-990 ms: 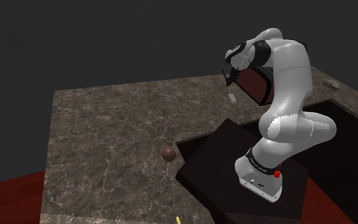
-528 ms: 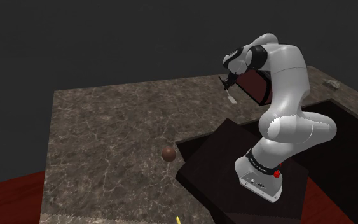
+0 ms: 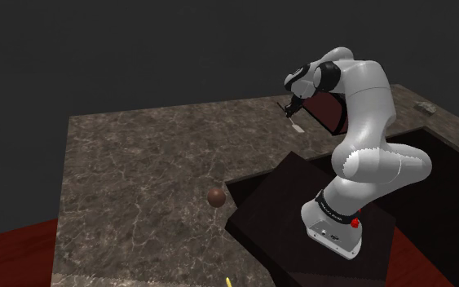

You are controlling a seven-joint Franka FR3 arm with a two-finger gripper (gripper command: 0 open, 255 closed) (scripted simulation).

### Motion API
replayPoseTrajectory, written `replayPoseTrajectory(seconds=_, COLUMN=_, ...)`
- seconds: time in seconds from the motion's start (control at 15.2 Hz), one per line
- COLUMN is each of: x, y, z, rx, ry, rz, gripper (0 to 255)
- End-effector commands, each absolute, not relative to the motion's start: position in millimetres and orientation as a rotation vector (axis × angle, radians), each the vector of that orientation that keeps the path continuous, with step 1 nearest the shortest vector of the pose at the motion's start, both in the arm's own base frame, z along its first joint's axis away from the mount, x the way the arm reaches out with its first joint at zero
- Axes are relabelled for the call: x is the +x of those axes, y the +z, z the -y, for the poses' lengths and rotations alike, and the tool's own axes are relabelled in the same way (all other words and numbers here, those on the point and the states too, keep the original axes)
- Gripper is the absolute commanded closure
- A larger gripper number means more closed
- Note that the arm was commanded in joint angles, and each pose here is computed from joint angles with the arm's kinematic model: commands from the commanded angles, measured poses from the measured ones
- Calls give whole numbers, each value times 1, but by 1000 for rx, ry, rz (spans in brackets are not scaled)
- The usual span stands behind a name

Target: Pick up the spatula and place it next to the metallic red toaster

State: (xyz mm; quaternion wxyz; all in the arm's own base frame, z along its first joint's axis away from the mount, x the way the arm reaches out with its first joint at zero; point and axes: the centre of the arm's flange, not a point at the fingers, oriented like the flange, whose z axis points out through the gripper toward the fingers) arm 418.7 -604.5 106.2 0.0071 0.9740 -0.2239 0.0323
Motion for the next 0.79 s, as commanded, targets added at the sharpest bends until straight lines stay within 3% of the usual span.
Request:
replayPoseTrajectory(seconds=0.0, x=419, y=106, z=605, rx=3046, ry=101, rz=700, gripper=255)
replayPoseTrajectory(seconds=0.07, x=419, y=106, z=605, rx=3046, ry=101, rz=700, gripper=255)
replayPoseTrajectory(seconds=0.13, x=419, y=106, z=605, rx=3046, ry=101, rz=700, gripper=0)
replayPoseTrajectory(seconds=0.46, x=419, y=106, z=605, rx=3046, ry=101, rz=700, gripper=0)
replayPoseTrajectory(seconds=0.73, x=416, y=156, z=603, rx=3046, ry=101, rz=700, gripper=0)
